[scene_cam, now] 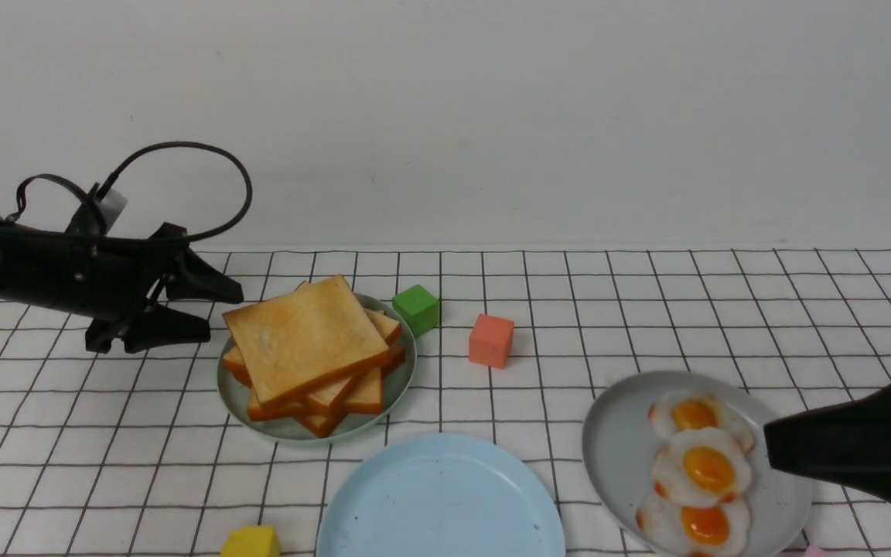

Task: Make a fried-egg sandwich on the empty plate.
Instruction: Use the left arm to grab a slice of bread, then use the left arm to put a slice of bread into the empty plate in the middle

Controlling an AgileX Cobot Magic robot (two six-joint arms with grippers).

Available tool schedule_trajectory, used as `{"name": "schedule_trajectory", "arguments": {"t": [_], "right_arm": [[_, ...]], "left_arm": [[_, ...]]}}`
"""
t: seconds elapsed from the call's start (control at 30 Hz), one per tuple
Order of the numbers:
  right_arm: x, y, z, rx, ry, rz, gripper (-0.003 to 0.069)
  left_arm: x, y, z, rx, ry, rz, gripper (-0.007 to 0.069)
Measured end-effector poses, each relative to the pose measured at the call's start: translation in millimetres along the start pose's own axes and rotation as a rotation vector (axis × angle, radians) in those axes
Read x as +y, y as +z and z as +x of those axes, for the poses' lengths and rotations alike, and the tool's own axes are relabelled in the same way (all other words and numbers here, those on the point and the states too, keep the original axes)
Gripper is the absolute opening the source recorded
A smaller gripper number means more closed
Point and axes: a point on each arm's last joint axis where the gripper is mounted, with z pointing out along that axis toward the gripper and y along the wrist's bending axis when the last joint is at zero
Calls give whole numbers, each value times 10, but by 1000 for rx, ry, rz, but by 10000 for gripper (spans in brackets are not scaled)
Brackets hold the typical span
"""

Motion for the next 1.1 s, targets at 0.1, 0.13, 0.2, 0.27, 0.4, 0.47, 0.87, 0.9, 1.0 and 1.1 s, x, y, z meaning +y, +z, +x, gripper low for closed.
{"name": "schedule_trajectory", "arguments": {"t": [0.1,0.13,0.2,0.27,0.4,0.47,0.87,0.9,1.0,1.1], "right_arm": [[0,0,-1,-1,1,0,242],[0,0,-1,-1,1,0,242],[3,0,-4,-4,3,-4,242],[8,0,-7,-8,8,-9,242],[12,0,-10,-11,12,-13,242],[13,0,-11,-12,13,-15,242],[16,0,-8,-9,14,-17,242],[17,0,-9,-10,15,-19,242],[18,0,-10,-10,16,-20,242],[22,0,-11,-12,19,-24,242]], "left_arm": [[-7,55,22,24,11,43,452],[-9,54,22,25,13,45,451],[-57,89,34,28,39,67,434],[-79,111,44,32,54,70,421],[-87,123,51,35,95,69,351],[-78,129,48,32,115,66,279],[-295,-136,16,-16,252,102,31],[-389,-218,23,-24,286,115,31],[-775,-465,136,-5,399,200,31],[-974,-480,252,18,445,237,31]]}}
